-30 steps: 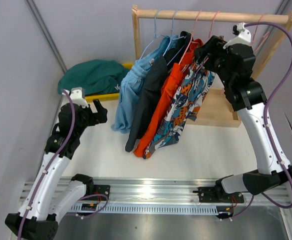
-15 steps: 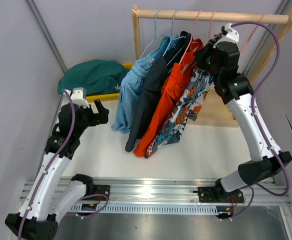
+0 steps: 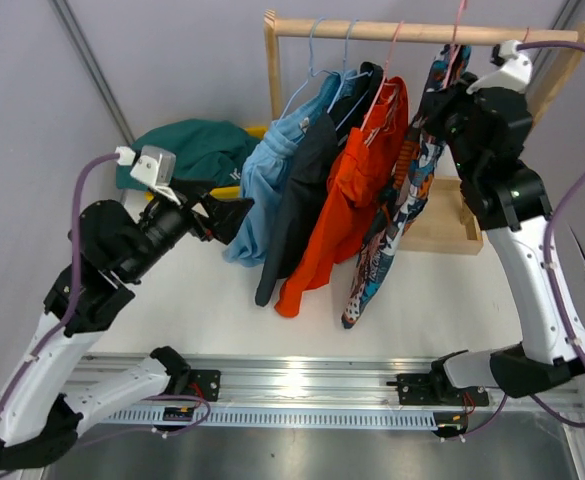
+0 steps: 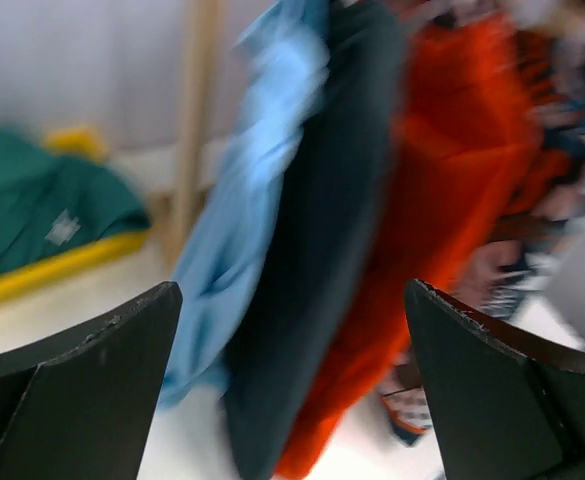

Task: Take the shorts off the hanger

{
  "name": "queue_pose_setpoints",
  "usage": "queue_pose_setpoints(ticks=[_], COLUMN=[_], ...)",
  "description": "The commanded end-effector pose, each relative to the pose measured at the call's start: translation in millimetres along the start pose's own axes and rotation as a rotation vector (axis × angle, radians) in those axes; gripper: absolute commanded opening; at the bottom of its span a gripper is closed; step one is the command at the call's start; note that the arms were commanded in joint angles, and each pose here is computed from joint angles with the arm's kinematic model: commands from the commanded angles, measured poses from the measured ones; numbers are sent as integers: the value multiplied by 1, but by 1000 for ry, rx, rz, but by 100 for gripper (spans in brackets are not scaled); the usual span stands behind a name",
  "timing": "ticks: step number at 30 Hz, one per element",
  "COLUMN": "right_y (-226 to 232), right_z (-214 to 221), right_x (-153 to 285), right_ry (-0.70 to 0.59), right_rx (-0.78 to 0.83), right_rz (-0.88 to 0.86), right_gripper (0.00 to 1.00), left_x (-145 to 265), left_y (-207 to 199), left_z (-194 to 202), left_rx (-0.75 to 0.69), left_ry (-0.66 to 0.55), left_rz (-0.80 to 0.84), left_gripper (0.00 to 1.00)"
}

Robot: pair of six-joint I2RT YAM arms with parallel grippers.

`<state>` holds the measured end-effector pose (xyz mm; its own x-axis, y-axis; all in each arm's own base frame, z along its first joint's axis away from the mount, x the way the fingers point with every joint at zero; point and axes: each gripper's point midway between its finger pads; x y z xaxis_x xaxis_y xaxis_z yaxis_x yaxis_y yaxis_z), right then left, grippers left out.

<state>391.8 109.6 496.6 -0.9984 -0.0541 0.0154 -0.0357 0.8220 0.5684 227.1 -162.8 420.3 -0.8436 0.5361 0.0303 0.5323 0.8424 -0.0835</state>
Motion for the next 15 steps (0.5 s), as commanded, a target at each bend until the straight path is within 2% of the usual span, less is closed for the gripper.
queue_pose_setpoints(ticks=[1,5,8,10,11,15], right_y=[30,29,31,32,30,26], right_z=[-86,-90,-84,-80,-77,-73], right_x=[53,62,69,73,75,85], right_ry=[-222,-214,-190,-180,-173,-170], right_rx=[-68,-102,-119,-128,-130,-139], right_rz=[-102,-91,-102,-110,-112,-119], right_gripper=[0,0,0,0,0,0], left_x=[-4,-22,-40,-56,-55,-72], left_y=[-51,-129,-184,-211,-228,-268], left_z=[-47,-57,-44,-22,-25,-3], left_rx=[-48,-81,-71,-69,-60,-56], left_ry=[-100,-115,-103,-68,-95,-68], left_rz=[202,443,604,663,707,788], left_gripper=[99,99,99,99,99,99])
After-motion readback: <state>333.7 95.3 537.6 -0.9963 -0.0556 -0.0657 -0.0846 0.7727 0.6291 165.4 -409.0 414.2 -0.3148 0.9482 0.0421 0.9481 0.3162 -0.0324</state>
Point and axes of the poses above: each gripper's point midway between its finger pads, its own x axis back along the fingers, its own y axis along the line the jaws close on, z = x × y, and after that the axes turned 10 degrees about -x, right-handed
